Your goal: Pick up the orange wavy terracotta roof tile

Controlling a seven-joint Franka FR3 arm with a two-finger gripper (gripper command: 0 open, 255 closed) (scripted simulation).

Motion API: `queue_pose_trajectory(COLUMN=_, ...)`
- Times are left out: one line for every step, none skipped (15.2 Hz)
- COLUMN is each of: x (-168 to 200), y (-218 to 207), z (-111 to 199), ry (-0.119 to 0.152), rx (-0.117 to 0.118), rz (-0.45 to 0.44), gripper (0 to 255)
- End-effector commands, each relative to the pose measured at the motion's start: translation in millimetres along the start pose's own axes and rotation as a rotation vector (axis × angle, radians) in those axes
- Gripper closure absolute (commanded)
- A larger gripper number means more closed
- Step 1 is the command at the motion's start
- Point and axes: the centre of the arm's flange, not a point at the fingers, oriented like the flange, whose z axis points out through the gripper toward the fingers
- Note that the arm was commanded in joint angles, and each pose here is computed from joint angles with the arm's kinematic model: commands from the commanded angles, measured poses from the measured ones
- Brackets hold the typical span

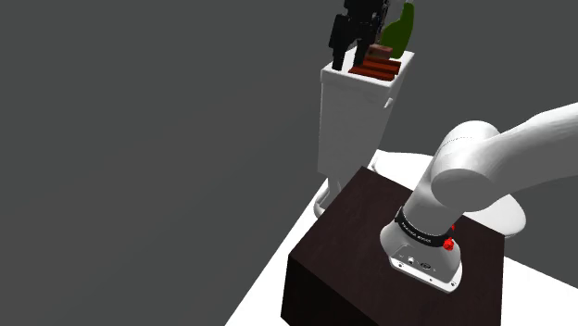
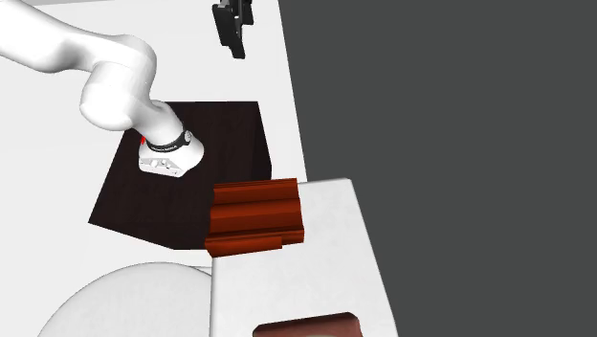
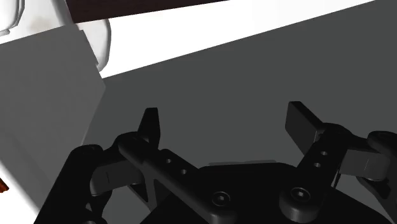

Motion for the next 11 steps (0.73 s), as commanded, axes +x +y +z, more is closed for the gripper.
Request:
queue_pose_trajectory(x=0.0, y=0.0, z=0.0, ry=0.000, rx=0.000, rz=0.000, gripper=0)
queue_pose_trajectory(x=2.8, y=17.3, z=-5.7, ry=-0.009, rx=0.036, rz=0.010, gripper=0)
queue_pose_trajectory(x=5.5, y=34.8, z=-10.8, ry=-0.017, rx=0.072, rz=0.020, gripper=0)
queue_pose_trajectory(x=8.1, y=52.6, z=-15.2, ry=-0.026, rx=0.107, rz=0.030, gripper=0)
queue_pose_trajectory(x=10.5, y=70.5, z=-18.9, ry=-0.035, rx=0.143, rz=0.040, gripper=0)
queue_pose_trajectory(x=12.7, y=88.5, z=-22.0, ry=-0.044, rx=0.179, rz=0.050, gripper=0)
queue_pose_trajectory(x=14.8, y=106.7, z=-24.4, ry=-0.052, rx=0.215, rz=0.061, gripper=0)
queue_pose_trajectory(x=16.8, y=124.9, z=-26.1, ry=-0.061, rx=0.250, rz=0.071, gripper=0)
queue_pose_trajectory(x=18.5, y=143.2, z=-27.2, ry=-0.070, rx=0.286, rz=0.081, gripper=0)
queue_pose_trajectory(x=20.1, y=161.6, z=-27.6, ry=-0.079, rx=0.322, rz=0.091, gripper=0)
queue_pose_trajectory(x=21.5, y=180.0, z=-27.3, ry=-0.087, rx=0.358, rz=0.101, gripper=0)
